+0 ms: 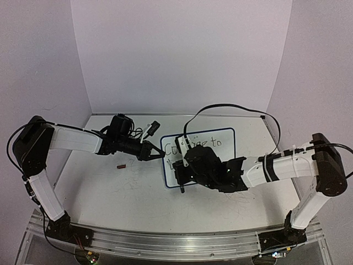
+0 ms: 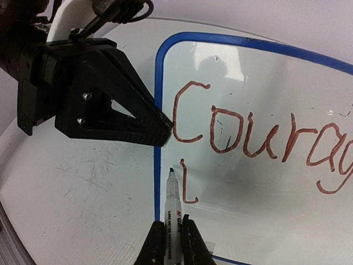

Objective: Write a sentence on the whiteboard

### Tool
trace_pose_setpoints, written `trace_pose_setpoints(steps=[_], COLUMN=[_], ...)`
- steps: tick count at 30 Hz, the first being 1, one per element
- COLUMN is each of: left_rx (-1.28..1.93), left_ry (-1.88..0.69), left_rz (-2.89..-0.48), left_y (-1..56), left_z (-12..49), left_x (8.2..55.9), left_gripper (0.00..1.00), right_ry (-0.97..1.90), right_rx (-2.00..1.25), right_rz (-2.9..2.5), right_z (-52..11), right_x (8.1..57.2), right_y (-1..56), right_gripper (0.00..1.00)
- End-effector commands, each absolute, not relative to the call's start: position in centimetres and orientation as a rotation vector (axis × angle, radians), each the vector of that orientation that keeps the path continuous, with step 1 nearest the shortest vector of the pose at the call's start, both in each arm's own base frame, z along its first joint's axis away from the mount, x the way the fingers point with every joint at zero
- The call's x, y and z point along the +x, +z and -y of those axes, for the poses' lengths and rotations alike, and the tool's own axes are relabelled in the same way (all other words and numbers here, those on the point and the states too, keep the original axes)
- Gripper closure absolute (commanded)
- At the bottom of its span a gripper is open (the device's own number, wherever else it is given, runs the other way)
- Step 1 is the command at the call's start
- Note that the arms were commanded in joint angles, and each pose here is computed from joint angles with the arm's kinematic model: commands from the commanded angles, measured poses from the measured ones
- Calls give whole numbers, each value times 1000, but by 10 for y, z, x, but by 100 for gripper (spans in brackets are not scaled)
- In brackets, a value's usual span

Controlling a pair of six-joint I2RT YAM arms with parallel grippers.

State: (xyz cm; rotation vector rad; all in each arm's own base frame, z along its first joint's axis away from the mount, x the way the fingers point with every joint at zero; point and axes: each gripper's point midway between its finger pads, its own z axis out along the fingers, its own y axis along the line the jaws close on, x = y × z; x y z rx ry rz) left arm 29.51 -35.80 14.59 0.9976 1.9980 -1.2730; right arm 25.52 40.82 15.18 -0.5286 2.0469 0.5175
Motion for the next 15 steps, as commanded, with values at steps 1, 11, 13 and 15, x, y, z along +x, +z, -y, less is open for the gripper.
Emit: trace_pose_setpoints(steps=[1,11,13,15], left_rx=[1038,1040,1040,1041], left_ry=[-1261,-1261,-1260,-1259], left_rz=[-2016,-2023,-2025,-2023], left_y=[146,143,142,143], left_z=[360,360,360,360], left_x=[287,287,287,287], left_gripper=[100,100,100,100], right_ry=[521,438,417,396], right_rx=[-522,-459,-442,-418], right_rz=[-2036,-2065,-2068,-2072], right_z=[-417,-404,-400,-393], right_x=[261,267,269,270], right_y=[157,147,147,147], right_gripper=[100,100,100,100])
